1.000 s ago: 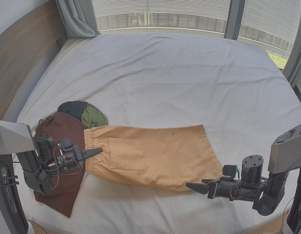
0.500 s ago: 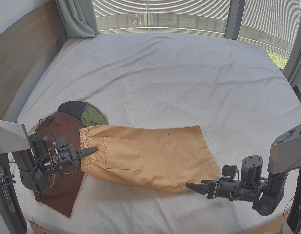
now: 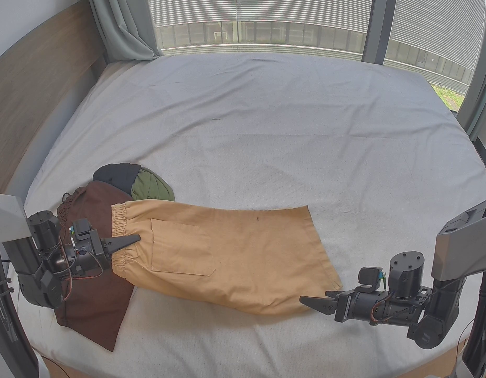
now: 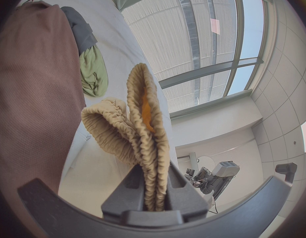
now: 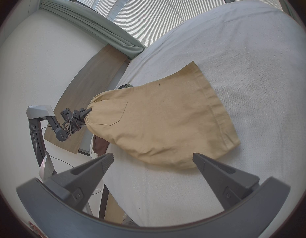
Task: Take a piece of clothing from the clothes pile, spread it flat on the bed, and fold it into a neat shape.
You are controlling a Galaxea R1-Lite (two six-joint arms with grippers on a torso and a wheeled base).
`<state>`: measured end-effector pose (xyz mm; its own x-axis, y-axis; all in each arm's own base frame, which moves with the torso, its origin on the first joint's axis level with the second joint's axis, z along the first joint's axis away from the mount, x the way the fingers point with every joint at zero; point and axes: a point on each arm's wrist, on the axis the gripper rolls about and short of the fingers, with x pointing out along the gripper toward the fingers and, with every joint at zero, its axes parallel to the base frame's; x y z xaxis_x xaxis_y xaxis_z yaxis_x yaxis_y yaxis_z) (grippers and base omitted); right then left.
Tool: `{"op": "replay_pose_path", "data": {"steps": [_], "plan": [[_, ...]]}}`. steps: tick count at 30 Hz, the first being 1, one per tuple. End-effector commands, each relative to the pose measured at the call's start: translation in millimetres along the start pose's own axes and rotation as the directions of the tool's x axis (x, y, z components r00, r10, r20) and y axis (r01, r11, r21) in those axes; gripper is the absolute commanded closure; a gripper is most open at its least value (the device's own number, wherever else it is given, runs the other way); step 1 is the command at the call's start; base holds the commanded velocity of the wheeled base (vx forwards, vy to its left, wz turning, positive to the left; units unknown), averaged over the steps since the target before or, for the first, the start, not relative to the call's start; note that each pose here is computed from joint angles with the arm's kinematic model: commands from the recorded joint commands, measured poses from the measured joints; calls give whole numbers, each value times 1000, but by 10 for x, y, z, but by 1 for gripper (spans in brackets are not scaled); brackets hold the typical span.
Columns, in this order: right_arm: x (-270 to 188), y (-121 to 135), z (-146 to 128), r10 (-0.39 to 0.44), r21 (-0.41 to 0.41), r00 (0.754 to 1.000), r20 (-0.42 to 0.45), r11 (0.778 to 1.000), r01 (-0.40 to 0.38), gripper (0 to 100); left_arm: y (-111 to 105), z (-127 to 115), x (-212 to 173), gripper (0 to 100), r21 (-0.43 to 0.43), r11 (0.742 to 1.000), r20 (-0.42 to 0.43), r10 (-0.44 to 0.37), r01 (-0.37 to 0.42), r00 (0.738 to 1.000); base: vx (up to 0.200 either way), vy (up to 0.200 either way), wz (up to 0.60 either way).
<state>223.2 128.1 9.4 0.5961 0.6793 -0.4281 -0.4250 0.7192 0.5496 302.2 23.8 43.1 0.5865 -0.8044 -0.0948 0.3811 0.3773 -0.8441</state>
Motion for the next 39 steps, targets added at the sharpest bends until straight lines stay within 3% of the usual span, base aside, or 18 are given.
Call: {"op": "replay_pose_path", "data": {"steps": [1, 21, 34, 39], "plan": [[0, -2, 1, 0, 1, 1000, 0, 1000, 0, 0, -24, 41, -81, 100, 10, 1000, 14, -3, 2, 1000, 0, 0, 0], [-5, 5, 2, 2, -1, 1000, 1, 1000, -2, 0, -43, 68, -128, 100, 18, 1000, 24, -3, 3, 1000, 0, 0, 0], [-7, 10, 10, 4, -2, 1000, 5, 1000, -4, 0, -118, -16, 86, 100, 29, 999, -26, -32, 33, 999, 0, 0, 0], [-9, 9, 15, 3, -2, 1000, 7, 1000, -3, 0, -174, -85, 269, 100, 40, 999, -11, -8, 8, 1000, 0, 0, 0]]}}
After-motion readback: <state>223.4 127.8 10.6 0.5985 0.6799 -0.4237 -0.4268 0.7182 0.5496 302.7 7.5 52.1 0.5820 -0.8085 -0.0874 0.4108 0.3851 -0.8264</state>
